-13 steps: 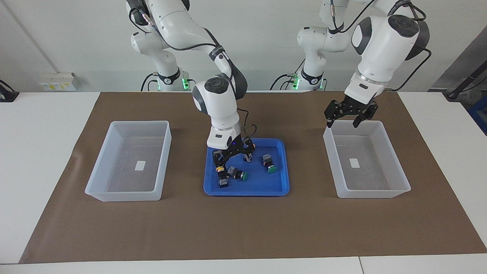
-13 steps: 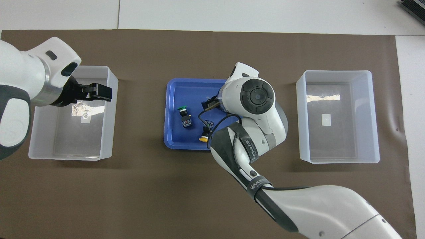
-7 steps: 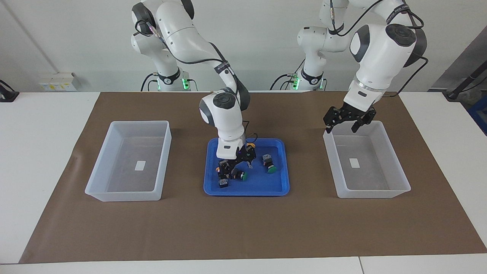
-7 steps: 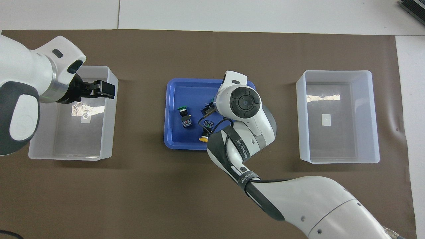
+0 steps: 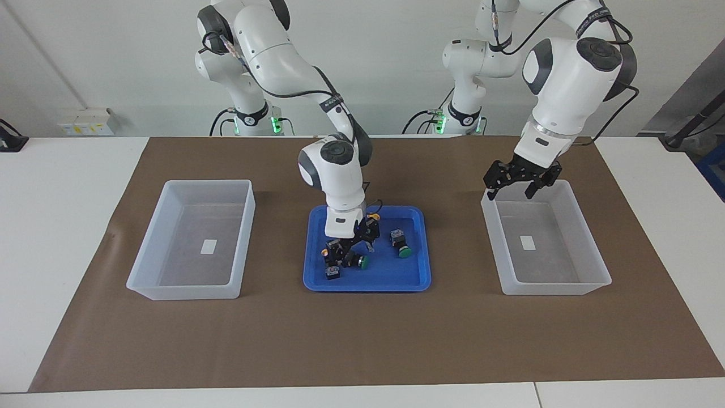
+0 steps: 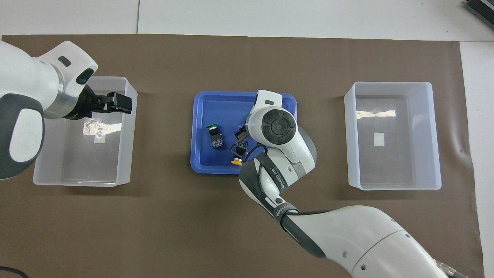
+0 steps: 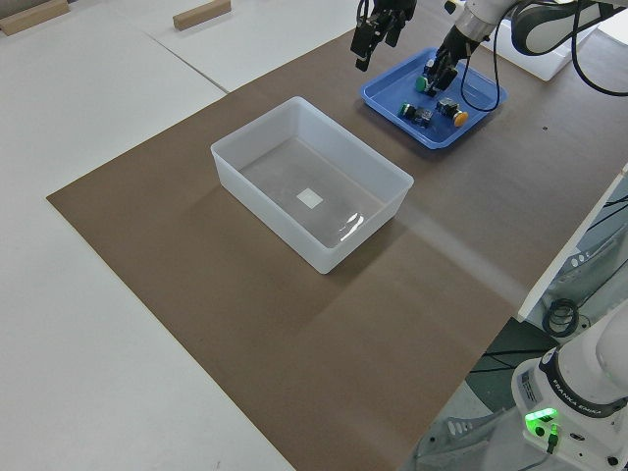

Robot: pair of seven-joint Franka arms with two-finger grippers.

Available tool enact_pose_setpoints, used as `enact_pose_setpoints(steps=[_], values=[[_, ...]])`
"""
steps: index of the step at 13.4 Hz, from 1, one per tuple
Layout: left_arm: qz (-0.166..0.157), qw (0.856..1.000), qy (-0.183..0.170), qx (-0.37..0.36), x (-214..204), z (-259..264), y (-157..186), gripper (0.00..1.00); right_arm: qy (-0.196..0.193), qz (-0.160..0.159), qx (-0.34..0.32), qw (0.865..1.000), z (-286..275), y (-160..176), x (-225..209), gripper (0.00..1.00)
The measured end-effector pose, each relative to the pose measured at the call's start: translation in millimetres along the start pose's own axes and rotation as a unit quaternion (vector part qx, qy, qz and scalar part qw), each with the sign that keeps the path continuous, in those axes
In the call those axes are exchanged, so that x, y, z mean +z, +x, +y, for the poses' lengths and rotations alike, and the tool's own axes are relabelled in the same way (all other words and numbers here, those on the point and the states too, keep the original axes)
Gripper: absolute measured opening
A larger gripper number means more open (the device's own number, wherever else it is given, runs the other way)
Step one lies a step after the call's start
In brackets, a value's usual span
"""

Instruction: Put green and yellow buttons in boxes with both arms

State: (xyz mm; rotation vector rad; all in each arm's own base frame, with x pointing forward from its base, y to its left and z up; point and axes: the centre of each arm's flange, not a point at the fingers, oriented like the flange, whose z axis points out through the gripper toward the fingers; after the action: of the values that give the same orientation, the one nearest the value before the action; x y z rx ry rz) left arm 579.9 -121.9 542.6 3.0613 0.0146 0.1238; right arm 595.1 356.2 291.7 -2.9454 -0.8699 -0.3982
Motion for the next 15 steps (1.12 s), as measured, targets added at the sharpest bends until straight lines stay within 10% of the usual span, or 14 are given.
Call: enact_pose_setpoints(steps=[4, 9, 15], values=[[0.000, 1.000, 0.000, 0.000, 0, 0, 0, 1.00, 0.000, 0.001, -0.001, 1.000, 0, 0, 0, 0.43], [0.000, 1.000, 0.000, 0.000, 1, 0, 0, 1.00, -0.003, -0.010, 0.011, 1.000, 8, 9, -22, 0.43], [-0.007, 1.000, -0.001, 0.018, 10, 20, -6, 1.00, -0.017, -0.053, 0.085, 0.995, 102, -5, -184, 0.43]])
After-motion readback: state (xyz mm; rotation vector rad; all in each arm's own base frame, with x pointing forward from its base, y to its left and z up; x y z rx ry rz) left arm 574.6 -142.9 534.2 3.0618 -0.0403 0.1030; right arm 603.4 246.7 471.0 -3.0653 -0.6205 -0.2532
